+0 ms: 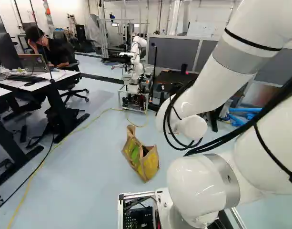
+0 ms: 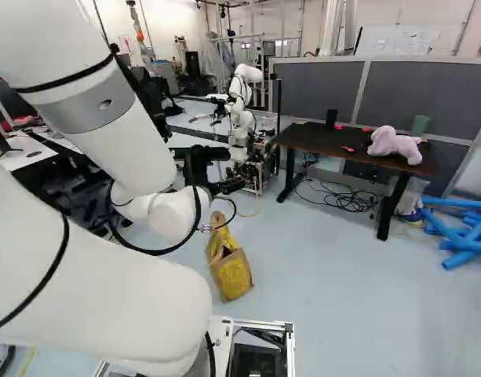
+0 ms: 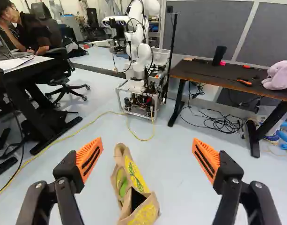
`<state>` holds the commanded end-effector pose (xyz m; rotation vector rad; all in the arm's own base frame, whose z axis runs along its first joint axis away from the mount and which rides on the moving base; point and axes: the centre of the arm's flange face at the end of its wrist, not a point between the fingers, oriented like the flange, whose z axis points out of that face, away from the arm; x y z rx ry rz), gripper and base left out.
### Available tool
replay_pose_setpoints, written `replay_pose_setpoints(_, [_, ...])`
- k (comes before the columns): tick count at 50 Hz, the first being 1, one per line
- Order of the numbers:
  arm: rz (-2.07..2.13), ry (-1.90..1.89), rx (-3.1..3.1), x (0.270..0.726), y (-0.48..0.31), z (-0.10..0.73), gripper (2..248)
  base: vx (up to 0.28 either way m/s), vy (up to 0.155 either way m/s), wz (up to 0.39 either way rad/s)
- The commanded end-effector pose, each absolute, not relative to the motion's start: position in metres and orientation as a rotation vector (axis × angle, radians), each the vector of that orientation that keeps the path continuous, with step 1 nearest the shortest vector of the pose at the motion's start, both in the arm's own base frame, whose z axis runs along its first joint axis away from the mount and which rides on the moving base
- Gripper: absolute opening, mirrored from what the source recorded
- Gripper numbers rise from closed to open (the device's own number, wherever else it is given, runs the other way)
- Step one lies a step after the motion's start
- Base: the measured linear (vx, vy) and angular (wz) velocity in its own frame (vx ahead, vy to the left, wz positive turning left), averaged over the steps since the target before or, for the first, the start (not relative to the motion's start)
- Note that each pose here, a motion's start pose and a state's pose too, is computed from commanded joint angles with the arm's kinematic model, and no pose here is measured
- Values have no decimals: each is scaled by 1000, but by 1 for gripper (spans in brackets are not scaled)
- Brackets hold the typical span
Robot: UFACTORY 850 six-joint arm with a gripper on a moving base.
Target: Pick up the bag on the ground and place it on the table
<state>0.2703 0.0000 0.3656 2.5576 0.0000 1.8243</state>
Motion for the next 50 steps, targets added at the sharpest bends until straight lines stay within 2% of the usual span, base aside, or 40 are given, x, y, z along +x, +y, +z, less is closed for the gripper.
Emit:
replay_pose_setpoints(21, [1820, 0, 2561, 277, 0, 367, 247, 193, 4, -4])
replay_pose_setpoints(50, [1777, 2, 2592, 318, 0, 369, 247, 12, 0, -3])
